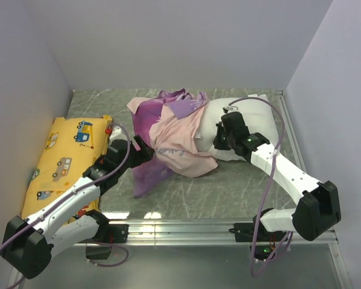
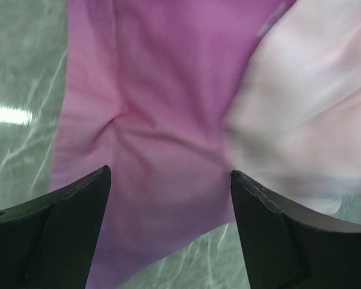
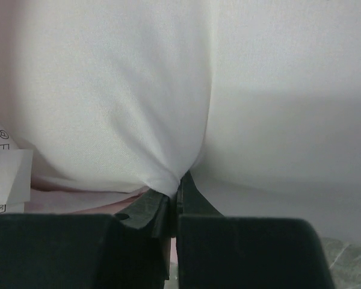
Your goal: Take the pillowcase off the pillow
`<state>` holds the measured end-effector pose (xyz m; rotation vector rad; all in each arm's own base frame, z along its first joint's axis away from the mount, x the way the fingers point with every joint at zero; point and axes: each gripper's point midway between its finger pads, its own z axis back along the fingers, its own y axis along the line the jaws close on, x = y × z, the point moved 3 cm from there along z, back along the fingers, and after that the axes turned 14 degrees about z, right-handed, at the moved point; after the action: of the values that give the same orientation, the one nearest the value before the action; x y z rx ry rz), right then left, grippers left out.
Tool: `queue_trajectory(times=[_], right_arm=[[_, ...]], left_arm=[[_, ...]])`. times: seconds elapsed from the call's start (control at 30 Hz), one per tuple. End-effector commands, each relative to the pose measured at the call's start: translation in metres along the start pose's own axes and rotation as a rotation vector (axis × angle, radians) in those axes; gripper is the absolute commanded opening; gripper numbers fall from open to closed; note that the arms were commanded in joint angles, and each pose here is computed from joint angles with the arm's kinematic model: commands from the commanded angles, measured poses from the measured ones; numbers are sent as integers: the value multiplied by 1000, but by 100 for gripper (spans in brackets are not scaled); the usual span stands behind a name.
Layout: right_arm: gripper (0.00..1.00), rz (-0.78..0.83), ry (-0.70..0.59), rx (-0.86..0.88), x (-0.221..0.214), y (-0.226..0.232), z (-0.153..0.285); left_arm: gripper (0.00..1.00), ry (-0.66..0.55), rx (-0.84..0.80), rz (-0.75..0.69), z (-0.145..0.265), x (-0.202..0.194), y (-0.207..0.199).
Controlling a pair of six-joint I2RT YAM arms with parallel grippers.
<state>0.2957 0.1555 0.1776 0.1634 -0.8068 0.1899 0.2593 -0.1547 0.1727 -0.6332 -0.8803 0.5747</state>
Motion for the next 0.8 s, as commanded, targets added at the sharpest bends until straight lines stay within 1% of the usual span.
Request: queue_trajectory(times=[0.0, 0.03, 0.07, 0.13, 0.2, 0.37, 0.5, 0.6, 0.63, 0.7, 0.73, 0.77], right_arm=[[0, -18, -114, -1, 47, -2, 9], [0, -15, -99, -2, 47, -1, 4], [0, -11, -95, 0, 48, 0, 3], [0, -9, -91, 5, 52, 2, 0], [0, -14, -89, 12, 53, 3, -2], [0, -24, -83, 22, 52, 5, -6], [0, -26, -83, 0, 54, 3, -6], [0, -23, -87, -20, 57, 0, -3], [0, -24, -92, -31, 58, -3, -1], [0, -23, -95, -34, 58, -4, 1], [0, -25, -97, -35, 59, -5, 2], [0, -25, -98, -36, 59, -6, 3]], left_arm=[[86, 12, -30, 21, 11, -15, 10], [89, 7, -52, 22, 18, -15, 10], [99, 27, -44, 13, 19, -24, 19], [99, 24, -70, 21, 26, -27, 22], [99, 56, -79, 16, 28, -38, 31], [99, 102, -139, 19, 28, -55, 35], [99, 106, -74, 29, 19, -58, 43], [88, 84, -3, 33, 12, -55, 48], [79, 49, 22, 46, 10, -49, 48], [65, 16, 17, 51, 8, -42, 43], [50, -2, 13, 51, 6, -37, 37], [40, -12, 14, 48, 5, -34, 35]])
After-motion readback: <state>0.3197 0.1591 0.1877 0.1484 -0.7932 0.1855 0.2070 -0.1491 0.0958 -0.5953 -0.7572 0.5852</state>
